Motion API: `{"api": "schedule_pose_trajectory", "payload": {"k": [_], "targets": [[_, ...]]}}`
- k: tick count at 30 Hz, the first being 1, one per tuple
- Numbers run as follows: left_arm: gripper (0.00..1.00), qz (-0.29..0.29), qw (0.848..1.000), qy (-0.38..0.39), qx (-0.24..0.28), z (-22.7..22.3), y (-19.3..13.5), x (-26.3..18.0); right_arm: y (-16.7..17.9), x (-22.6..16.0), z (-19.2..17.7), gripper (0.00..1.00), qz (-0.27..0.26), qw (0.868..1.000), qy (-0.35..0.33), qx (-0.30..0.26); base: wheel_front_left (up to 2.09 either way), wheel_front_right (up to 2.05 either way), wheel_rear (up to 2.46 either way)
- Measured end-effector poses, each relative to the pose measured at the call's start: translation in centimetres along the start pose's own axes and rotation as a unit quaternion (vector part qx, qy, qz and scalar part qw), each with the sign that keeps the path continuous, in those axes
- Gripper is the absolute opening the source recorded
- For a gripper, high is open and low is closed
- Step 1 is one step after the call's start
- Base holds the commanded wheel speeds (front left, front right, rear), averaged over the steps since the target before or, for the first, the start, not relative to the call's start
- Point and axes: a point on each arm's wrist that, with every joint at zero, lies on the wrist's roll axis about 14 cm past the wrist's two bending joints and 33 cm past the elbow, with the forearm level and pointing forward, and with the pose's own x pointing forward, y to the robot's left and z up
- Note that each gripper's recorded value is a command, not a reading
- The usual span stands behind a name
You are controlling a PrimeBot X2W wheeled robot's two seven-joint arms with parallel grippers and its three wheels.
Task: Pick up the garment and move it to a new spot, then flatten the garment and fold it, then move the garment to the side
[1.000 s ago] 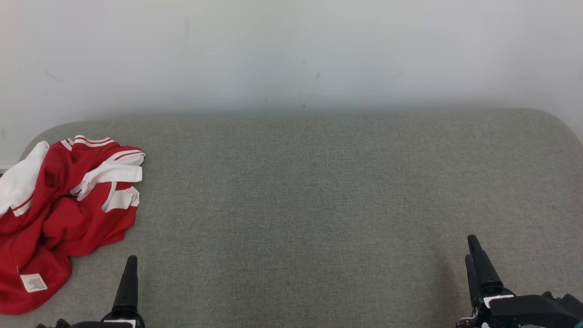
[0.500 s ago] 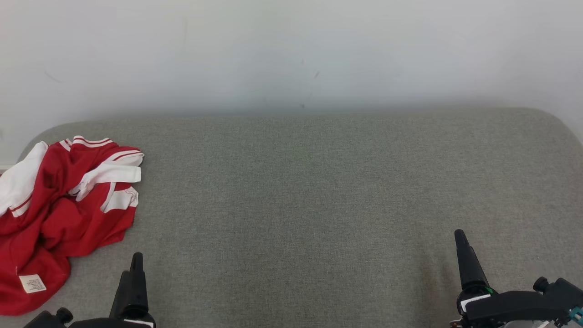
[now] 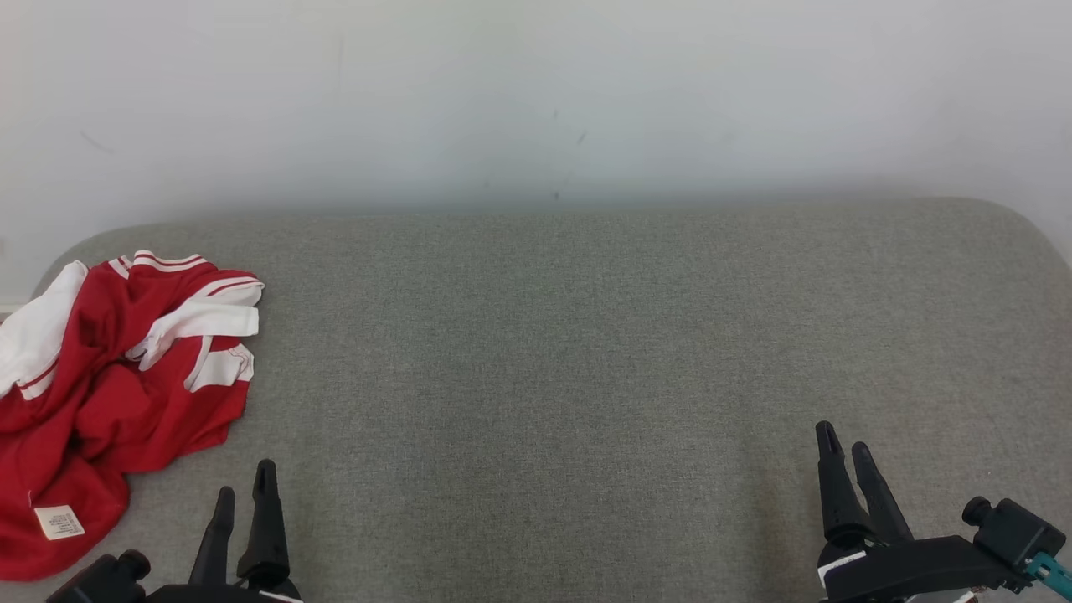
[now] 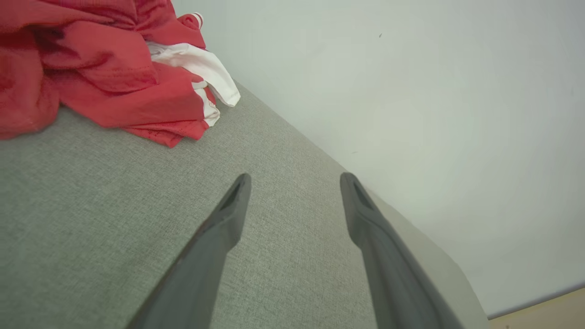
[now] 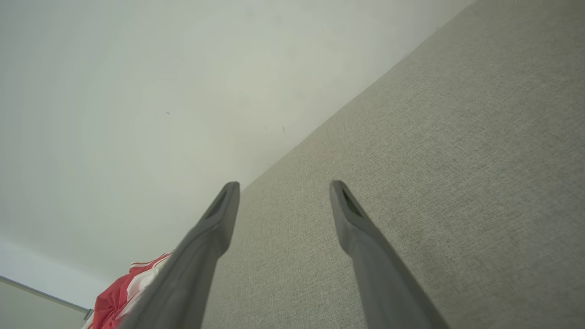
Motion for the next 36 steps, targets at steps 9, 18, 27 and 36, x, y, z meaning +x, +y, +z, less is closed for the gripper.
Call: {"api": "schedule_pose_trajectory", "payload": {"k": [9,18,27,36], "targets": [[1.0,-0.008,0.998,-0.005,0.054,0.0,-0.2,-0.2,0.6,0.0,0.0,1.0,0.012,0.998,-0.004,-0.061,0.0,0.0,0.0],[1.0,-0.019,0.994,-0.015,0.107,0.4,-0.7,-0.1,1.0,0.0,-0.1,1.0,0.023,0.993,-0.008,-0.116,0.0,0.0,0.0],[1.0,-0.029,0.988,-0.023,0.149,0.6,-1.2,-0.2,1.4,-0.1,0.0,1.0,0.032,0.987,-0.013,-0.16,0.0,0.0,0.0],[1.0,-0.04,0.98,-0.031,0.195,0.7,-1.7,-0.2,1.7,-0.2,0.1,1.0,0.041,0.977,-0.018,-0.209,0.0,0.0,0.0]]}}
